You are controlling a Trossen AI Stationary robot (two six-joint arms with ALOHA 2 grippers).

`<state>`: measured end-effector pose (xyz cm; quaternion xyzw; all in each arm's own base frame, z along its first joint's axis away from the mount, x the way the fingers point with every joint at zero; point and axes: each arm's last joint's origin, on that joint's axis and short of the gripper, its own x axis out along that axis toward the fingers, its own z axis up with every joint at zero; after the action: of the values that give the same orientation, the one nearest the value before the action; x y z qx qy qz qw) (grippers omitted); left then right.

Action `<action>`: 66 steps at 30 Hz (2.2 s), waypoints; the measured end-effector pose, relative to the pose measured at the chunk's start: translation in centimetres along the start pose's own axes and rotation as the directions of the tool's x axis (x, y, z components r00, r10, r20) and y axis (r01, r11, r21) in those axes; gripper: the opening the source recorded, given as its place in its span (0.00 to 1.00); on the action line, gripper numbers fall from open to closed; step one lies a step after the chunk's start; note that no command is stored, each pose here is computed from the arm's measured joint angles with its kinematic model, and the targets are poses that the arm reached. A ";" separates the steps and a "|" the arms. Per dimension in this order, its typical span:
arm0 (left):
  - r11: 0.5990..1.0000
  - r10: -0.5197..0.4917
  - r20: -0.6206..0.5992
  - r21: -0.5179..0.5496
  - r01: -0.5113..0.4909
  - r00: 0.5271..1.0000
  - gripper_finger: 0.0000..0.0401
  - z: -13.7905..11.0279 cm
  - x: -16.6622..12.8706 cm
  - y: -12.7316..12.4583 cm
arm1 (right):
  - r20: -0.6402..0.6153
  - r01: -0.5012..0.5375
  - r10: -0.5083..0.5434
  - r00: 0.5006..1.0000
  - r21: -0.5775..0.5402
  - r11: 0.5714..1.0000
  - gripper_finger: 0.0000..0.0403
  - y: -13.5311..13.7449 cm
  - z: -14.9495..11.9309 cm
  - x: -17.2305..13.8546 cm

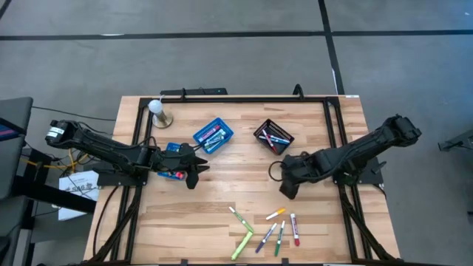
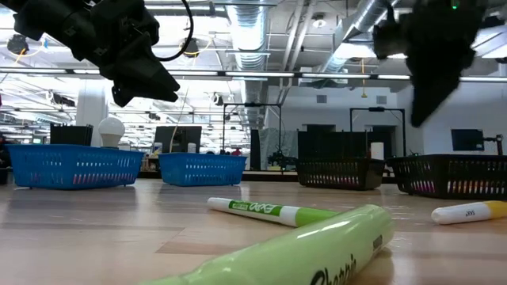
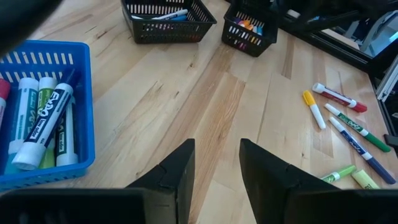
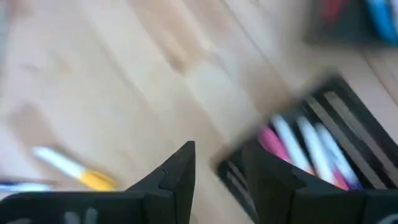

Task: Pick & Place Markers
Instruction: Put the yellow highlighter pen into the left blue bin

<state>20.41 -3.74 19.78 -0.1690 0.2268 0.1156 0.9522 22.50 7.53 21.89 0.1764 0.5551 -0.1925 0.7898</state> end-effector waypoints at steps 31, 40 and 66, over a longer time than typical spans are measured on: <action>1.000 -0.004 0.006 -0.005 0.004 1.000 0.30 0.1 0.0 0.0 | -0.201 -0.291 0.214 0.956 -0.563 0.774 0.30 9.0 -4.9 9.0; 1.000 -0.004 0.007 -0.005 0.004 1.000 0.30 0.1 0.0 0.0 | -0.171 -0.294 0.239 0.956 -0.592 0.750 0.30 9.4 -3.4 6.5; 1.000 -0.010 0.019 -0.007 0.010 1.000 0.30 0.2 0.0 -0.1 | -0.192 -0.172 0.210 0.959 0.195 0.966 0.30 7.2 -0.1 7.9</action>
<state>20.52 -3.77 19.96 -0.1725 0.2167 0.1132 0.9542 28.46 12.95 14.91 0.3179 0.5967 -0.1435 0.7227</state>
